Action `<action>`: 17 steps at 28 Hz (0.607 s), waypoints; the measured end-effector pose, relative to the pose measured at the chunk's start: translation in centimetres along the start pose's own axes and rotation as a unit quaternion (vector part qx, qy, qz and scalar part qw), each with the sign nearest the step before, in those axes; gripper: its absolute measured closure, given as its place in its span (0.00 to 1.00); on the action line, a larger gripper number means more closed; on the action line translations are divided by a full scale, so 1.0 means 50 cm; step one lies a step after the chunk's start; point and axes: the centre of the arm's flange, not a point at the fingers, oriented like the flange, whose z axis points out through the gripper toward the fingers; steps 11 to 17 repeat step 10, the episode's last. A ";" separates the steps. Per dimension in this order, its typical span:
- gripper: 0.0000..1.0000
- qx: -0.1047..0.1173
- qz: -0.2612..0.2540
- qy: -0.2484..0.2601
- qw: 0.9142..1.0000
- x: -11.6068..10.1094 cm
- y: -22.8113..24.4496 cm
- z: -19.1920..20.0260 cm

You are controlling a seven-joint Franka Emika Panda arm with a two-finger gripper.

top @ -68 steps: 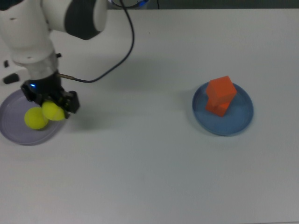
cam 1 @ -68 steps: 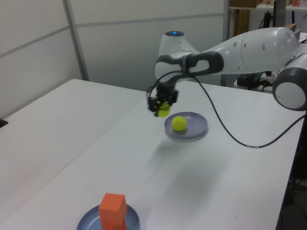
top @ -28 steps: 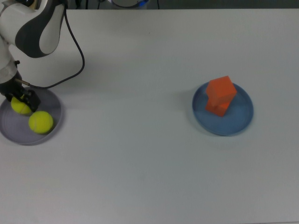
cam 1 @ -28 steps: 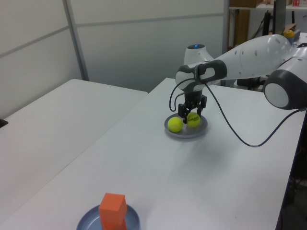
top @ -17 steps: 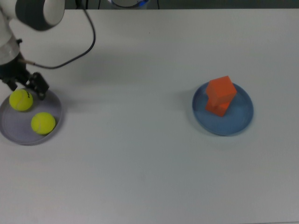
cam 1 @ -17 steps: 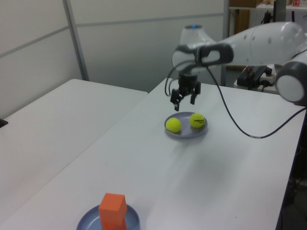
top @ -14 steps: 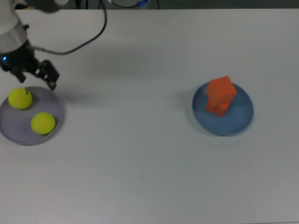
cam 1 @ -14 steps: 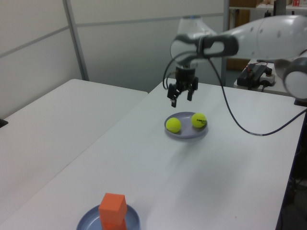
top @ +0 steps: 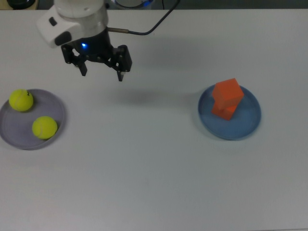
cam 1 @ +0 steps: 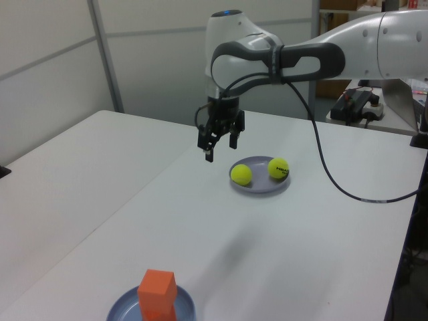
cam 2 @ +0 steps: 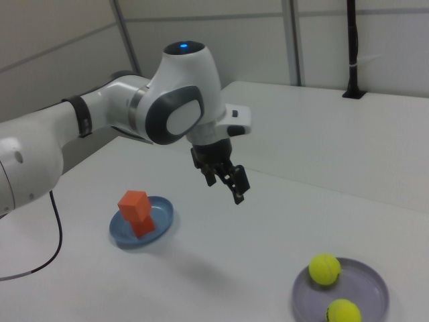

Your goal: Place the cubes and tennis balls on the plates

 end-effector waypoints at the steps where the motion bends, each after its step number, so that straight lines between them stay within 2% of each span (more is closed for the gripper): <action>1: 0.00 -0.001 -0.001 0.000 1.000 -0.001 -0.005 -0.001; 17: 0.00 -0.001 0.004 0.000 1.000 -0.005 0.011 -0.011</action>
